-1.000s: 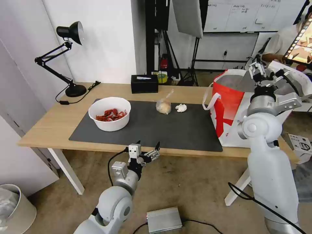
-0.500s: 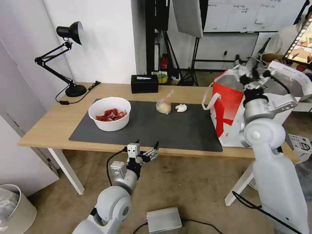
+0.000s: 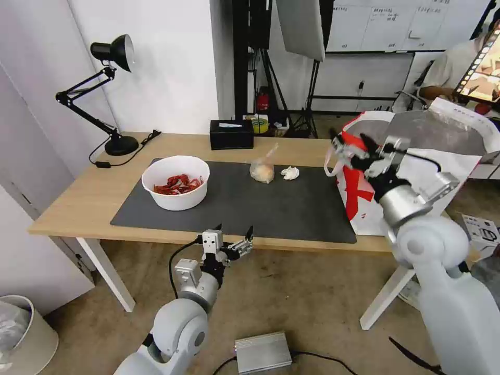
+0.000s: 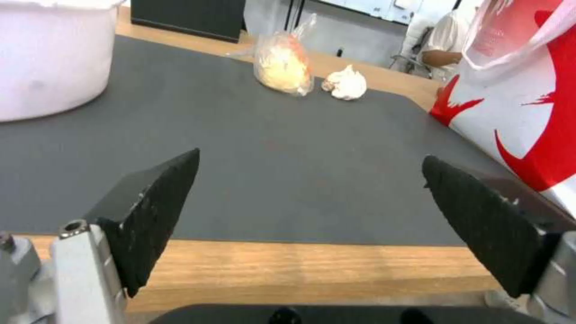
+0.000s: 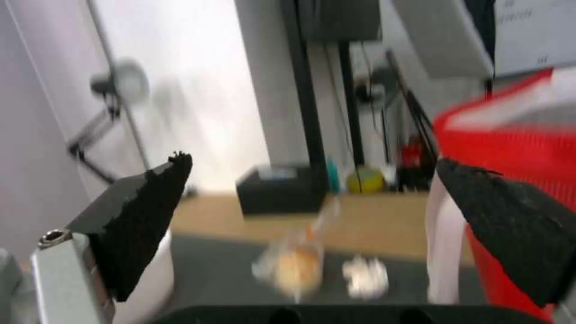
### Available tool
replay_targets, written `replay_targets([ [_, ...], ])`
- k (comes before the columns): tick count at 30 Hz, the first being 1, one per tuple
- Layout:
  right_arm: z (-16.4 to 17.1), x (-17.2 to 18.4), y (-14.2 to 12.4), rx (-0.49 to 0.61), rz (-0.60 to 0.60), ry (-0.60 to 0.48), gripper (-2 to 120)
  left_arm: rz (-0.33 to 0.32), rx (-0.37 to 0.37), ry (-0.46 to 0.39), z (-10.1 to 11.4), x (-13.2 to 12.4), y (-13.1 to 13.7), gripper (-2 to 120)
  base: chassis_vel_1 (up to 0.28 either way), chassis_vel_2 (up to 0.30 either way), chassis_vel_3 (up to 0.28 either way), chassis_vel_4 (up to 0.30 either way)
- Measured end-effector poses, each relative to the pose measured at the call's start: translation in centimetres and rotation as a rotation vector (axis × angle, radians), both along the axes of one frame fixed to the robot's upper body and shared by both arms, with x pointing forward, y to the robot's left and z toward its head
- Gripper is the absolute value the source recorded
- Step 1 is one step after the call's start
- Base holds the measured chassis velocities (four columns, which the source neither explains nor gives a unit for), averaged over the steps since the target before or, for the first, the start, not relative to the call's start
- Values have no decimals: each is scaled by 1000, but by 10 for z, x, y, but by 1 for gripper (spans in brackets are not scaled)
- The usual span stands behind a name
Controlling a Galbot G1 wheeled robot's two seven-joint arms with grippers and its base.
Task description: Pick up the trash from the table and place it into the takeout bag.
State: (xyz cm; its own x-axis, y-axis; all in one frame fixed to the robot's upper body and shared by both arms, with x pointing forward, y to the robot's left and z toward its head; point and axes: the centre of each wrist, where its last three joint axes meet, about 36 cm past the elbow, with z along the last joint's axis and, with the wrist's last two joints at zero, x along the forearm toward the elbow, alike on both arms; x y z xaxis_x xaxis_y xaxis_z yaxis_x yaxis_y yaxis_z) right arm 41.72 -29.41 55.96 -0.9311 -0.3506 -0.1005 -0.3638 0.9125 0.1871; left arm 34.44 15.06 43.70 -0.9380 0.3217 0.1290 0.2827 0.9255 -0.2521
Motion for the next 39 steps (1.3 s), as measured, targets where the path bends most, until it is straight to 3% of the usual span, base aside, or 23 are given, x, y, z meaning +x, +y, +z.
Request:
replay_targets([
  [6,-5,-16,3,-108,22,117,100,9,7,-14,1,1,6,100,0,0,0,0],
  [15,-31,-35,6,-195,-1,208,100,44,60,-31,-2,9,23,100,0,0,0,0],
  [29,-68,-66,11,-216,-10,222,100,78,107,-17,-8,7,41,100,0,0,0,0],
  [39,-78,-80,12,-242,-19,238,100,82,125,-7,-7,5,48,100,0,0,0,0],
])
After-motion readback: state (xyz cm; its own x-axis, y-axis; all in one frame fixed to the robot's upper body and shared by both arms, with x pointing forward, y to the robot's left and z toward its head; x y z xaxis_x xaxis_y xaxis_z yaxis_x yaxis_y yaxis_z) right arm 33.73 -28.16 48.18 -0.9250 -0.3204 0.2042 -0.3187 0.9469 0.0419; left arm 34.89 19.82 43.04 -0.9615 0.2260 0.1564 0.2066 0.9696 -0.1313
